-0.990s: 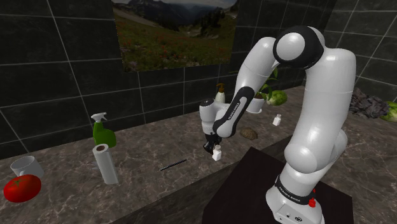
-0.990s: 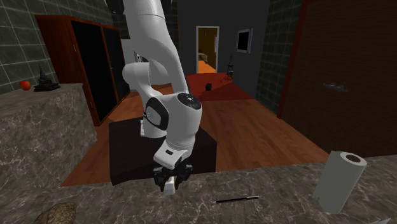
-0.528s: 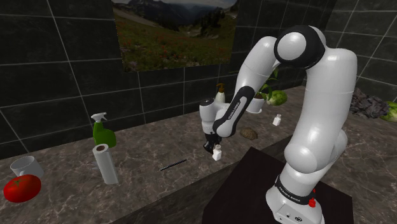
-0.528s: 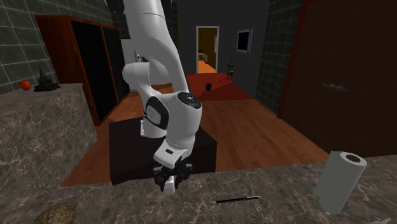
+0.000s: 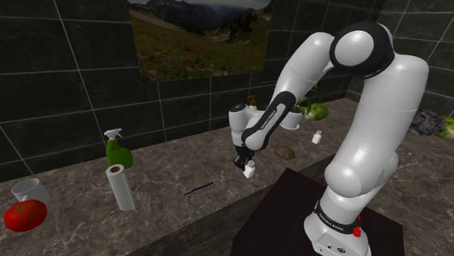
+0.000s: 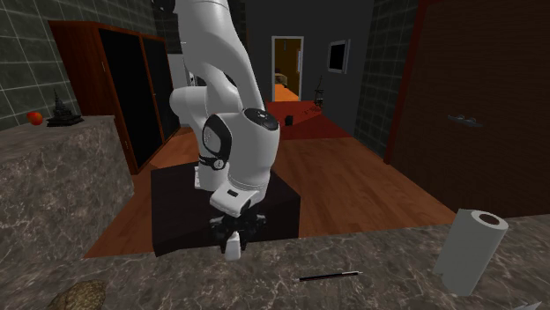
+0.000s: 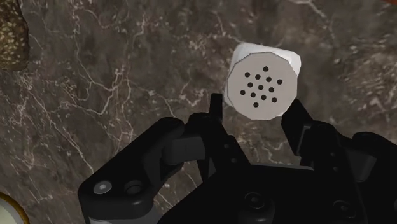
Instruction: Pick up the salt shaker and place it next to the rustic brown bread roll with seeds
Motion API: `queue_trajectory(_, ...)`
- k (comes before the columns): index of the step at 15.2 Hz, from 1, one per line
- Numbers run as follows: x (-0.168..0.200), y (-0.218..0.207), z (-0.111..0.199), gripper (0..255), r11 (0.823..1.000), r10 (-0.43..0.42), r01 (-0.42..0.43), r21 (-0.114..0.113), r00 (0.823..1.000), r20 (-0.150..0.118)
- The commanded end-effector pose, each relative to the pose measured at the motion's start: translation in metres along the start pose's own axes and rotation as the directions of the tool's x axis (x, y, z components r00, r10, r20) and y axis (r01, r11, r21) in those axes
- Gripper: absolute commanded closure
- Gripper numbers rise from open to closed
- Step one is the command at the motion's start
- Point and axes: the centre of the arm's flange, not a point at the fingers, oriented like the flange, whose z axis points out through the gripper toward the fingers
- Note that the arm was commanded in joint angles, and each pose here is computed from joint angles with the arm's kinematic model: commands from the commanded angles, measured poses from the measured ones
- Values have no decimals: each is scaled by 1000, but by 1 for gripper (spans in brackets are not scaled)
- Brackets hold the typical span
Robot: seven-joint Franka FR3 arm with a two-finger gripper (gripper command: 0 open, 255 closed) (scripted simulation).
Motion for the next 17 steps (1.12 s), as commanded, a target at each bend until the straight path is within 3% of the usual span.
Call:
queue_trajectory(1,-1,2,-10,255,1000,0,0,0,1000,1)
queue_trajectory(17,-10,20,-92,255,1000,0,0,0,1000,1)
